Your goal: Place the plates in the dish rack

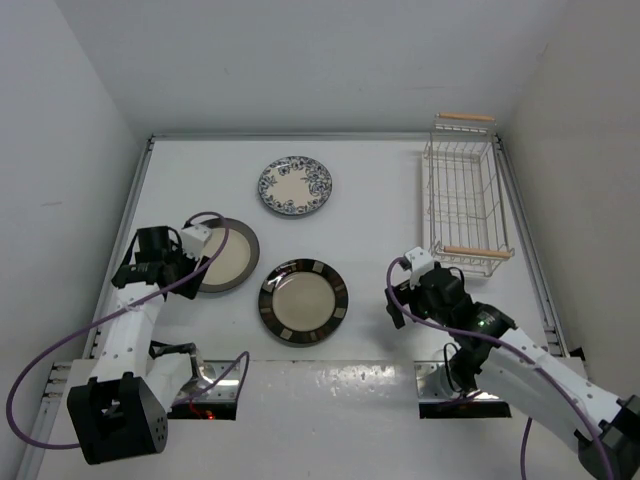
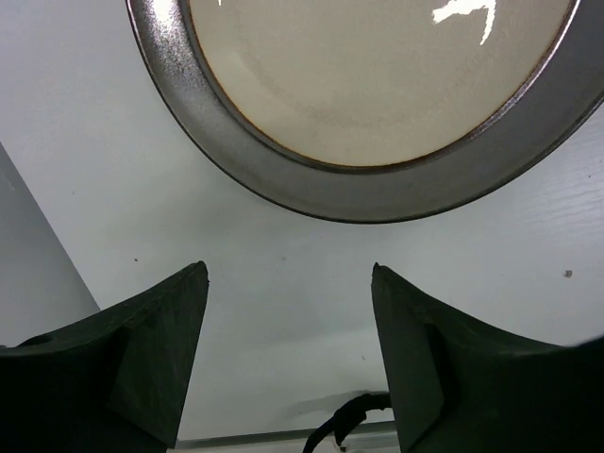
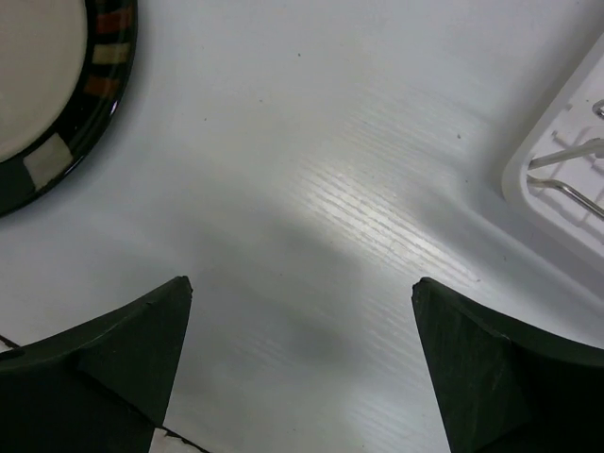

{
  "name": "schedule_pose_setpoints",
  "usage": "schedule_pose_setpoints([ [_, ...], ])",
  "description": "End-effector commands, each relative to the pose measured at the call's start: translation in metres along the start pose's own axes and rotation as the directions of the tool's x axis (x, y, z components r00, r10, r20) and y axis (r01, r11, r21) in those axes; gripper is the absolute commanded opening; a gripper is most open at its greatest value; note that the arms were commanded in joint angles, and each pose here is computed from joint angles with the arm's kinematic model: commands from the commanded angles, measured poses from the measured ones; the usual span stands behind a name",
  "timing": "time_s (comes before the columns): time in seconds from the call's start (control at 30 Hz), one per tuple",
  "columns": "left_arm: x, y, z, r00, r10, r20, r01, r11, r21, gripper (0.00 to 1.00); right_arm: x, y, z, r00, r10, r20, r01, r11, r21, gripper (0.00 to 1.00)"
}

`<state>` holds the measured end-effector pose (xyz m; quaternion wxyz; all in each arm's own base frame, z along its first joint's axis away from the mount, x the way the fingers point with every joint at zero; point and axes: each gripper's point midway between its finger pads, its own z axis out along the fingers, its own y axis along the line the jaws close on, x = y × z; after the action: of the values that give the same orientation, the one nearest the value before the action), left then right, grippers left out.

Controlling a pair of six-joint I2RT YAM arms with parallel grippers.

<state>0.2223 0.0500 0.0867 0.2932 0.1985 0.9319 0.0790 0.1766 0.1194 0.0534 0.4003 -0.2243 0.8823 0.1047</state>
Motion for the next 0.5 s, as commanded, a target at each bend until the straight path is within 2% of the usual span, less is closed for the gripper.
schedule_pose_setpoints([
  [0.0, -0.026, 0.005, -0.008, 0.997, 0.005, 0.080, -0.005, 1.000, 0.004, 0.75, -0.024, -0.007, -0.001, 0.998, -0.004, 0.062, 0.001, 0.999, 0.046, 0.99],
  [0.1, -0.052, 0.014, -0.022, 0.990, 0.012, 0.144, -0.012, 1.000, -0.003, 0.81, -0.054, -0.010, 0.000, 0.996, -0.033, 0.084, 0.026, 0.996, 0.081, 0.99],
  [0.13, -0.062, 0.017, -0.026, 0.987, 0.021, 0.161, -0.020, 1.000, -0.009, 0.85, -0.092, -0.008, -0.009, 0.987, -0.022, 0.157, 0.009, 0.996, 0.084, 0.99],
  [0.17, -0.071, 0.021, -0.030, 0.984, 0.008, 0.178, -0.005, 1.000, -0.016, 0.87, -0.091, -0.007, 0.004, 0.995, -0.031, 0.098, 0.023, 0.996, 0.089, 0.99],
  [0.2, -0.088, 0.031, -0.039, 0.979, -0.001, 0.204, 0.008, 1.000, -0.030, 0.89, -0.148, 0.001, -0.011, 0.980, -0.021, 0.198, 0.008, 0.998, 0.065, 0.99],
  [0.23, -0.096, 0.037, -0.043, 0.977, -0.016, 0.212, 0.026, 0.999, -0.043, 0.92, -0.153, 0.008, -0.007, 0.984, -0.036, 0.177, 0.031, 0.999, 0.034, 0.99],
  [0.27, -0.105, 0.041, -0.047, 0.973, -0.036, 0.227, 0.048, 0.998, -0.047, 0.98, -0.141, 0.018, 0.018, 0.996, -0.062, 0.069, 0.062, 0.998, 0.003, 0.99],
  [0.3, -0.119, 0.053, -0.053, 0.966, -0.083, 0.244, 0.103, 0.992, -0.070, 0.98, -0.132, 0.019, 0.022, 0.996, -0.083, -0.011, 0.083, 0.997, -0.001, 1.00],
  [0.33, -0.124, 0.055, -0.056, 0.963, -0.109, 0.245, 0.128, 0.990, -0.064, 1.00, -0.161, 0.025, 0.021, 0.996, -0.087, 0.017, 0.087, 0.996, 0.002, 1.00],
  [0.37, -0.130, 0.058, -0.059, 0.958, -0.128, 0.258, 0.149, 0.987, -0.064, 1.00, -0.138, 0.025, 0.048, 0.989, -0.097, -0.110, 0.099, 0.995, 0.020, 1.00],
  [0.47, -0.133, 0.067, -0.070, 0.944, -0.188, 0.271, 0.217, 0.973, -0.080, 1.00, -0.117, 0.034, 0.077, 0.977, -0.081, -0.195, 0.089, 0.996, 0.031, 1.00],
])
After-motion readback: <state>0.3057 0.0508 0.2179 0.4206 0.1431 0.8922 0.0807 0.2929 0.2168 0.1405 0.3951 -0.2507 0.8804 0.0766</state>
